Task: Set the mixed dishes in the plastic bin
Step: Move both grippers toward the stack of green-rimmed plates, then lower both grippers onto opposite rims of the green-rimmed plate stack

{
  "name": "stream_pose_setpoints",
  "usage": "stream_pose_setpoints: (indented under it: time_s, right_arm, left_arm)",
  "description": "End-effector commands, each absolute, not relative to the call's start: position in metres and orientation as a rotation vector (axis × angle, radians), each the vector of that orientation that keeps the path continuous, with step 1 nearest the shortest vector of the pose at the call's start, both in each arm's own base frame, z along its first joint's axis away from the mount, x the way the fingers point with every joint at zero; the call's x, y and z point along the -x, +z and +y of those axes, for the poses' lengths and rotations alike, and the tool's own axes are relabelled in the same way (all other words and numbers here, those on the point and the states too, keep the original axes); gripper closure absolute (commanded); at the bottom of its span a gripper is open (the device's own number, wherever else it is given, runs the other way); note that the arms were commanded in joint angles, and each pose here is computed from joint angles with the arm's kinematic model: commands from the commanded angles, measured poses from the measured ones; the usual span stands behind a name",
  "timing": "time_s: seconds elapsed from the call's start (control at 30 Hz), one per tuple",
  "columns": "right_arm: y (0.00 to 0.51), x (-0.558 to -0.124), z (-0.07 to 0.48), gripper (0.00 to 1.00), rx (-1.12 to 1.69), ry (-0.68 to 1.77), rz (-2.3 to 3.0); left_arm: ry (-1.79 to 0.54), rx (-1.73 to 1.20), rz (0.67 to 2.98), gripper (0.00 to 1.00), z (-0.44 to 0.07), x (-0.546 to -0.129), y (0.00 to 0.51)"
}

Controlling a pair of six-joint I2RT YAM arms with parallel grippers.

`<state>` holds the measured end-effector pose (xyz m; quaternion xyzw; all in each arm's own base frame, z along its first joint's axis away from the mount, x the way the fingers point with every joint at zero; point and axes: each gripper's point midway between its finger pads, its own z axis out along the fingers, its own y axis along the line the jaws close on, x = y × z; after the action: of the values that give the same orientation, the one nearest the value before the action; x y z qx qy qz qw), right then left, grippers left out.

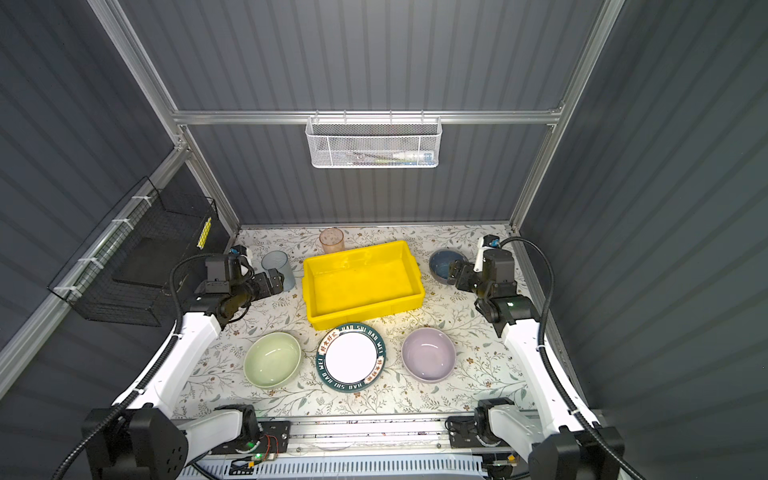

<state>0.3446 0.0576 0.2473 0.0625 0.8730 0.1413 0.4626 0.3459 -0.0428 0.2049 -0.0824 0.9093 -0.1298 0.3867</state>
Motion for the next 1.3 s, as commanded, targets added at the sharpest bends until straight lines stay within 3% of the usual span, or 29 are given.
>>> stream_pose_setpoints:
  time_s: [0.0, 0.17, 0.37, 0.7, 1.27]
  right_arm:
    - [0.239, -0.317, 0.096, 0.1, -0.034, 0.545, 2.274]
    - [0.239, -0.298, 0.137, 0.12, 0.1, 0.672, 2.338]
    - [0.237, -0.272, 0.177, 0.2, 0.257, 0.853, 2.387]
    - [0.192, -0.245, 0.205, 0.26, 0.347, 0.923, 2.563]
    - [0.138, -0.24, 0.24, 0.37, 0.324, 0.899, 2.671]
  left_arm:
    - [-0.613, 0.189, 2.43, 0.01, -0.083, -0.303, 0.214]
    - [-0.706, 0.089, 2.48, 0.02, -0.119, -0.269, 0.221]
    - [-0.815, 0.088, 2.557, 0.11, -0.134, -0.24, 0.207]
    - [-0.869, 0.074, 2.655, 0.24, -0.144, -0.209, 0.173]
    - [-0.679, -0.068, 2.834, 0.39, -0.171, -0.186, 0.107]
